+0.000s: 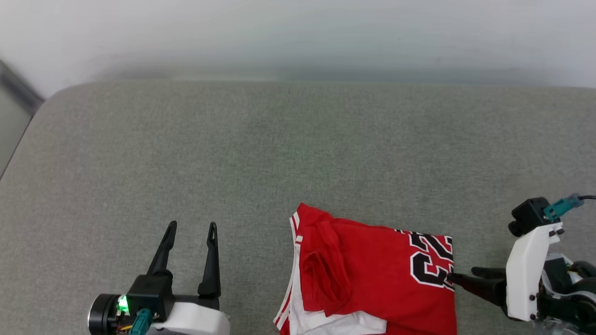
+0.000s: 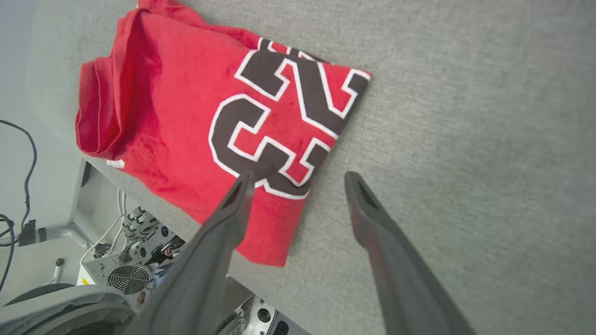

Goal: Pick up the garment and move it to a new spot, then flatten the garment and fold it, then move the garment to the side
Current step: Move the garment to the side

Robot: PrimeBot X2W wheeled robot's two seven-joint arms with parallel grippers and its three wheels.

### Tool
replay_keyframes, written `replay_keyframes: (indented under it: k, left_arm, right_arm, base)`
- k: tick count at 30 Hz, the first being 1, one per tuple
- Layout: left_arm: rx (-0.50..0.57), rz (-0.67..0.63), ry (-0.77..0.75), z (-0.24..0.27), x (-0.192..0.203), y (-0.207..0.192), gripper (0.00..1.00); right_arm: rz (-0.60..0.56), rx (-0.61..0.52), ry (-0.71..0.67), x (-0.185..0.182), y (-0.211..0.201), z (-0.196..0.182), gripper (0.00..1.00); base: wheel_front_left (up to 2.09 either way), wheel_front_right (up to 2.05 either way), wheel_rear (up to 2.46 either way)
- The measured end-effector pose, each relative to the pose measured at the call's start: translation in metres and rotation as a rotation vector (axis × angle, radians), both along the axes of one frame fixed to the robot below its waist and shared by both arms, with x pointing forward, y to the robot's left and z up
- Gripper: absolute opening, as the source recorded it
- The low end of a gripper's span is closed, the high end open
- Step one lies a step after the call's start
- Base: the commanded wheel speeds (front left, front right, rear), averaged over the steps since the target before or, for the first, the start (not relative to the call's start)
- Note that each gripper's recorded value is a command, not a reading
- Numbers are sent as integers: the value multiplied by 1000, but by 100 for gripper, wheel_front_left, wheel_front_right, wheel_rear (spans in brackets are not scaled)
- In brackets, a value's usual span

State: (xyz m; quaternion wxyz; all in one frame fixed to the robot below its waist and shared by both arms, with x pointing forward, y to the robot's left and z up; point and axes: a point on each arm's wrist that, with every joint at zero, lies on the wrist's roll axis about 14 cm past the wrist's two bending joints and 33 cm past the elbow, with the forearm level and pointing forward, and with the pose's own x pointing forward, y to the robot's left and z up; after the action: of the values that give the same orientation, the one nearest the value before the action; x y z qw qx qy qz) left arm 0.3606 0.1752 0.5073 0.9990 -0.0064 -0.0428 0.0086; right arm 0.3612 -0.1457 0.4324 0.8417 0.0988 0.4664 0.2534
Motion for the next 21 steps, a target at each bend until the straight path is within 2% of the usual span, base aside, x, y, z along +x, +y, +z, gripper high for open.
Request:
replay_keyframes:
  k: [8,17,19,21]
  left_arm:
    - [5,8,26,-9,16,3,100]
    - [7,52,45,-15,16,14,100]
    - [7,56,41,-13,16,15,100]
    - [8,60,36,-12,15,15,100]
  right_arm:
    - [15,101,152,0,38,-44,100]
    - [98,87,203,-6,63,-70,100]
    - [106,85,191,-6,65,-70,2]
    - [115,87,176,-6,68,-67,0]
  base:
    - [0,0,0]
    - [0,0,0]
    - [0,0,0]
    - [0,0,0]
